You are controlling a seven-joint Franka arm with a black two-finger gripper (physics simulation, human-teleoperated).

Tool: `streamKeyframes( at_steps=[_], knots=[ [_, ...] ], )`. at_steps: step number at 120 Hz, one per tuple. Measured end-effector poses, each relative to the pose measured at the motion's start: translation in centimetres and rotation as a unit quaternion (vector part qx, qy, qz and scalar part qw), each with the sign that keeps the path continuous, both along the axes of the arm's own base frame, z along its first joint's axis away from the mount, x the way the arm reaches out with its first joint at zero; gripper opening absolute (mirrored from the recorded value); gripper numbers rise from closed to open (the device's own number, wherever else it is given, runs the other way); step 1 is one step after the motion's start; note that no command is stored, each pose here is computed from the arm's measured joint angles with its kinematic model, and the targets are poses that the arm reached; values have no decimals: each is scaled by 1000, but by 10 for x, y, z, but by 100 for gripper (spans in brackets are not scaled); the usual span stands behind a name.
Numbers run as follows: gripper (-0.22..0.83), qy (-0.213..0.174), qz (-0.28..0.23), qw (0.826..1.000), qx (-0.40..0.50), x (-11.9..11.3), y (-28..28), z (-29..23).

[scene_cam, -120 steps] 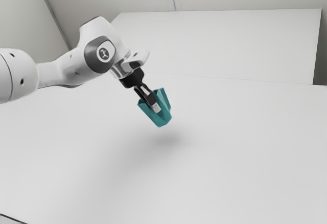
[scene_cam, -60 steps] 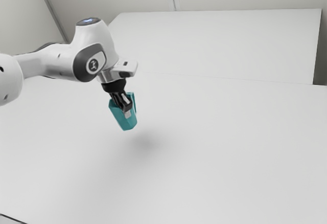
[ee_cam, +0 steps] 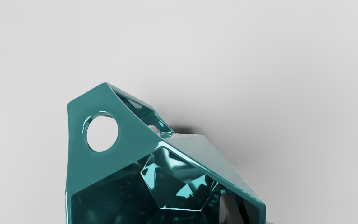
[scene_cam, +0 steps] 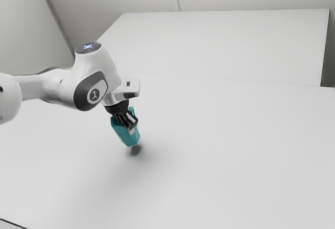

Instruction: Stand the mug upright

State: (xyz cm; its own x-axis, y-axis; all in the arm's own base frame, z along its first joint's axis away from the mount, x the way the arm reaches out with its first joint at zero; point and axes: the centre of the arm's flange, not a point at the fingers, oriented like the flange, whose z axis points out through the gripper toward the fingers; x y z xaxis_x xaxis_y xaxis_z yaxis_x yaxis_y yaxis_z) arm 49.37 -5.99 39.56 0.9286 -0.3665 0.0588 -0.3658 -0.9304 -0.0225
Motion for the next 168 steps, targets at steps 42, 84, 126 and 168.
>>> streamKeyframes(
  at_steps=[42,84,126,168],
  knots=[
    [-17,-22,43,999,-5,-13,0,-12],
    [-17,-18,77,997,-7,-29,1,-28],
    [-17,-15,100,995,-9,-31,1,-42],
    [12,-18,111,994,-13,-30,0,-41]
  ],
)
